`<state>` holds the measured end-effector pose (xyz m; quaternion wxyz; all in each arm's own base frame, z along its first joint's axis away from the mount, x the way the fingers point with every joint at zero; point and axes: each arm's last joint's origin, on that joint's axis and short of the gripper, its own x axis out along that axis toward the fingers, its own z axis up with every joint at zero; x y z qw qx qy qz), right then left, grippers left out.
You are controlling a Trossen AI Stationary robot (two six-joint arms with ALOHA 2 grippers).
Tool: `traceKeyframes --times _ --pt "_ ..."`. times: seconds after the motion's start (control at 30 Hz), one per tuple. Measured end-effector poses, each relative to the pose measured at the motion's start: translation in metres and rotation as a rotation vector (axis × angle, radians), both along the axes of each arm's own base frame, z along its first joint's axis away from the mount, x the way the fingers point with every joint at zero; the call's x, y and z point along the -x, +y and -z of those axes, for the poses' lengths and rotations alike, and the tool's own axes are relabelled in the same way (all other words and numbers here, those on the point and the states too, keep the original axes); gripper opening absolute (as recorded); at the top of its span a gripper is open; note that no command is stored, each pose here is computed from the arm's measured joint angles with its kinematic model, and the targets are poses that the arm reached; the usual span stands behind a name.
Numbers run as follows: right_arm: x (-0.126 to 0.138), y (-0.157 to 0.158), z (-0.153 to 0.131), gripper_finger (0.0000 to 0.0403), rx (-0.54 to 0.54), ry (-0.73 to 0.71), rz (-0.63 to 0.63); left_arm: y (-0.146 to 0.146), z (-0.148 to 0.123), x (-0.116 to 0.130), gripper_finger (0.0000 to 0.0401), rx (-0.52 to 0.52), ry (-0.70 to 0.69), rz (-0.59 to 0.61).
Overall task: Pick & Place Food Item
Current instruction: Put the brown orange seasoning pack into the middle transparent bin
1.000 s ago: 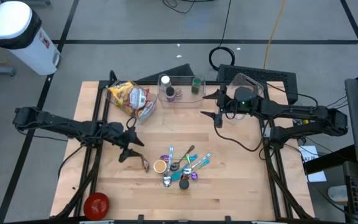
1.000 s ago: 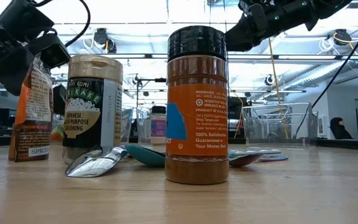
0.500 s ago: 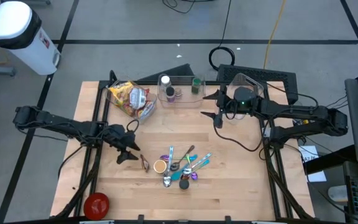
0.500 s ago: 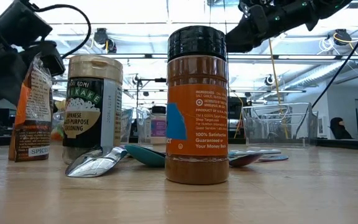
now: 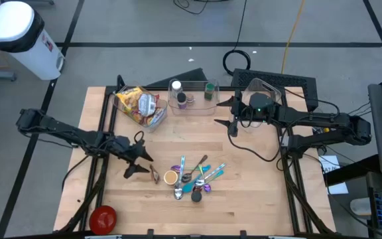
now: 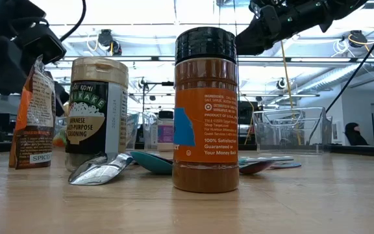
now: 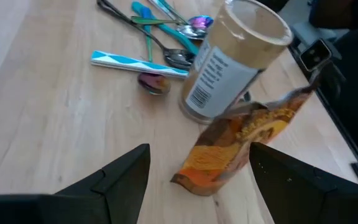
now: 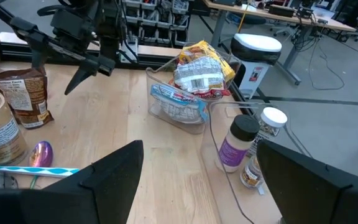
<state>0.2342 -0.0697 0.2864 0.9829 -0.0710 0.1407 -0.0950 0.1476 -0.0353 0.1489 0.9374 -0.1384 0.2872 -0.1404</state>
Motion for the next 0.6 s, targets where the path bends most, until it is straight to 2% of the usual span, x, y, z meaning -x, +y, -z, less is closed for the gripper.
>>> traceKeyframes --times 0.13,0.33,0.47,0.6 --pt "0.0 0.0 -0.0001 0.0304 0.0 0.0 0.0 -0.0036 -0.001 0.0003 0.0264 -0.023 -0.022 0.041" --pt "0.0 0.0 -0.0001 0.0304 0.0 0.0 0.0 -0.0096 -0.0063 -0.0009 0.0185 -0.035 -0.096 0.091" --pt "0.0 0.0 -0.0001 0.0304 0.0 0.0 0.0 -0.0094 -0.0077 -0.002 0.0129 -0.068 -0.12 0.036" --pt "0.0 0.0 -0.0001 0.0304 0.0 0.0 0.0 -0.0087 -0.0082 -0.0025 0.0093 -0.102 -0.134 -0.005"
